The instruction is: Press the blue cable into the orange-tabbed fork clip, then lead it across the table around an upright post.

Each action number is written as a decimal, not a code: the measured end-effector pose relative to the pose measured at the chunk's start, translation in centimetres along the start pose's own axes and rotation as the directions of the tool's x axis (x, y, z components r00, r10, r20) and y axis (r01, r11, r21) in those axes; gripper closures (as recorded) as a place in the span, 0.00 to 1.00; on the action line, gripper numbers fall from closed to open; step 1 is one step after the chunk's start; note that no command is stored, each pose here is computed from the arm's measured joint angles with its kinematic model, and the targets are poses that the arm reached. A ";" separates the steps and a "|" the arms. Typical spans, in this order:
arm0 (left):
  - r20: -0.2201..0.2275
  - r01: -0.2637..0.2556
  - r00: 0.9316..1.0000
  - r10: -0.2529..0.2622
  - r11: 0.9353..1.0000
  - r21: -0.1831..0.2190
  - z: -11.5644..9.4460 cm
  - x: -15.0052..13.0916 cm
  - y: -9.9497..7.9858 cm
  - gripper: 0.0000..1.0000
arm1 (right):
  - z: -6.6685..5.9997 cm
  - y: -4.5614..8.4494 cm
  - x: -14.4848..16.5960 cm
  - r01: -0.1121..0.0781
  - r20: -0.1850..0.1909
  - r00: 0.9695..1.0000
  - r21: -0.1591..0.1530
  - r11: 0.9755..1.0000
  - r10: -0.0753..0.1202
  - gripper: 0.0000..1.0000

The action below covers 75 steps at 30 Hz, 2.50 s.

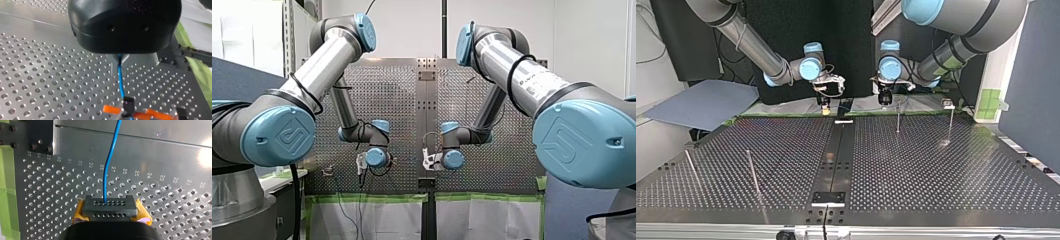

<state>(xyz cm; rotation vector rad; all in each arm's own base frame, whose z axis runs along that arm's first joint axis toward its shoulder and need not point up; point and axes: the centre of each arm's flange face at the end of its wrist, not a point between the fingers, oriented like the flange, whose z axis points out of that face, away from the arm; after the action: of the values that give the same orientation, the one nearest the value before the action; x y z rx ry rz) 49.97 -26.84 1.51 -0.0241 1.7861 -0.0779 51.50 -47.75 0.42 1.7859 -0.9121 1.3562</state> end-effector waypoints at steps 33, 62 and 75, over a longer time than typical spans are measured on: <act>-0.012 0.046 0.999 -0.046 0.999 0.005 1.6 -1.9 -1.8 0.40 | 0.0 0.0 0.0 0.001 0.000 1.000 0.000 1.000 -0.001 1.00; -0.069 0.013 0.998 -0.013 1.000 -0.003 1.6 -1.3 -1.4 0.96 | -0.2 -0.3 0.0 0.004 0.005 1.000 0.006 1.000 -0.004 1.00; -0.089 0.001 0.996 -0.001 1.000 0.007 1.2 -1.1 -1.7 0.83 | -0.1 -0.3 0.0 0.002 0.006 1.000 0.006 1.000 -0.002 1.00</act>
<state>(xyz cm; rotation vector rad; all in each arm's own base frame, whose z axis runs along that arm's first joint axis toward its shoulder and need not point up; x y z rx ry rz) 51.36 -28.53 2.40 -0.0163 1.8750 -0.0873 51.64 -47.50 0.37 1.7952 -0.9101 1.3545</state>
